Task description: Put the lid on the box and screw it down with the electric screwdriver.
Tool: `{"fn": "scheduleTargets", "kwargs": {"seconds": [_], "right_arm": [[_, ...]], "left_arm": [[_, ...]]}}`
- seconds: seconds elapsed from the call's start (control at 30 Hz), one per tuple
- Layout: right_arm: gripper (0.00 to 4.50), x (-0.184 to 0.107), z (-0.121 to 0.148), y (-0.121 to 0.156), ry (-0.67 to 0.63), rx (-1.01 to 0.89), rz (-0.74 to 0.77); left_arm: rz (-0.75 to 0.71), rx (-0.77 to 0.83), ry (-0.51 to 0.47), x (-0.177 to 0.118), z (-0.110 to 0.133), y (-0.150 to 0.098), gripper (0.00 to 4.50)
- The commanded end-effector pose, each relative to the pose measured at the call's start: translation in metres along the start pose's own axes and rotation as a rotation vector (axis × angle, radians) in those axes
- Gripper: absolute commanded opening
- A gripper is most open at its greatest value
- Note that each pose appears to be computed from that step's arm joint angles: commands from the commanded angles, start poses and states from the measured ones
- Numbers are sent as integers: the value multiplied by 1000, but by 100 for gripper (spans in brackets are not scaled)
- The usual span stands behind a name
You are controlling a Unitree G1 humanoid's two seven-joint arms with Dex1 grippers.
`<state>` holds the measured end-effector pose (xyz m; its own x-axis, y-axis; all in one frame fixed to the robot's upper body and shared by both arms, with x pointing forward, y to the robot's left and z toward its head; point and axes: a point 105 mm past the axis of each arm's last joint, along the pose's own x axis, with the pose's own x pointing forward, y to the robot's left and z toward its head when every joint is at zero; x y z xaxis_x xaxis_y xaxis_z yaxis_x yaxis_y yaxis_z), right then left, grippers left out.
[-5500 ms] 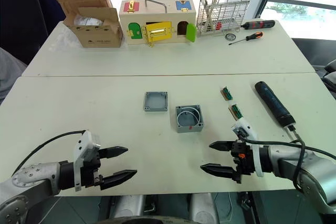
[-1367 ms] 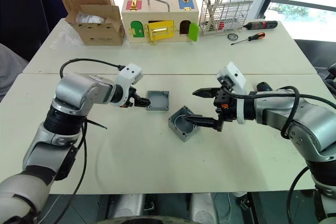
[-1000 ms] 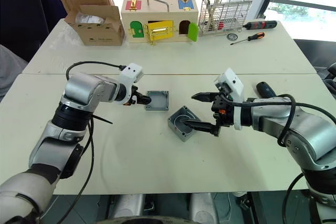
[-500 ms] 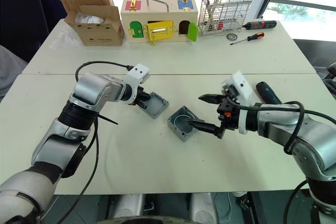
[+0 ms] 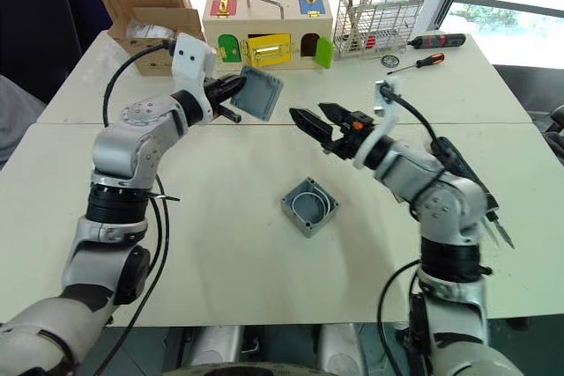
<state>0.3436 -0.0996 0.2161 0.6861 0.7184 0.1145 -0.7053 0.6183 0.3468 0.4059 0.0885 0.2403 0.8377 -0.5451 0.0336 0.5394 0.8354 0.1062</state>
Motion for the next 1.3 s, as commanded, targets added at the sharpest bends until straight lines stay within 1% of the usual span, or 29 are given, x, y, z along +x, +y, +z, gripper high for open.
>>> {"fn": "scheduleTargets", "kwargs": {"seconds": [0.03,0.17,0.4,0.77,0.83,0.87,1.0,1.03,1.07,1.1,1.13,1.17,1.3], "right_arm": [[450,10,13,0,-57,-7,4],[450,16,15,-5,-82,25,-4],[450,17,16,-6,-94,40,4],[450,27,18,1,-131,69,30],[399,28,19,2,-138,72,32],[380,29,20,2,-143,74,32],[248,28,20,3,-141,74,41],[197,27,19,3,-137,73,44],[160,26,19,3,-134,72,46],[101,26,18,4,-133,73,47],[51,25,18,4,-131,74,49],[14,25,17,4,-130,74,48],[16,23,15,3,-124,76,47]], "left_arm": [[-10,19,-129,1,28,-10,8],[-12,18,-139,3,29,-15,8],[-57,15,-144,2,29,-24,8],[-99,23,-137,3,27,-33,8],[-98,24,-135,4,26,-33,0],[-98,24,-134,4,26,-32,0],[-95,23,-135,3,26,-31,0],[-94,22,-135,3,26,-31,0],[-91,23,-136,3,26,-30,0],[-90,23,-136,3,27,-30,0],[-87,23,-136,3,27,-29,0],[-86,22,-137,2,27,-28,0],[-83,20,-139,2,27,-27,0]]}}
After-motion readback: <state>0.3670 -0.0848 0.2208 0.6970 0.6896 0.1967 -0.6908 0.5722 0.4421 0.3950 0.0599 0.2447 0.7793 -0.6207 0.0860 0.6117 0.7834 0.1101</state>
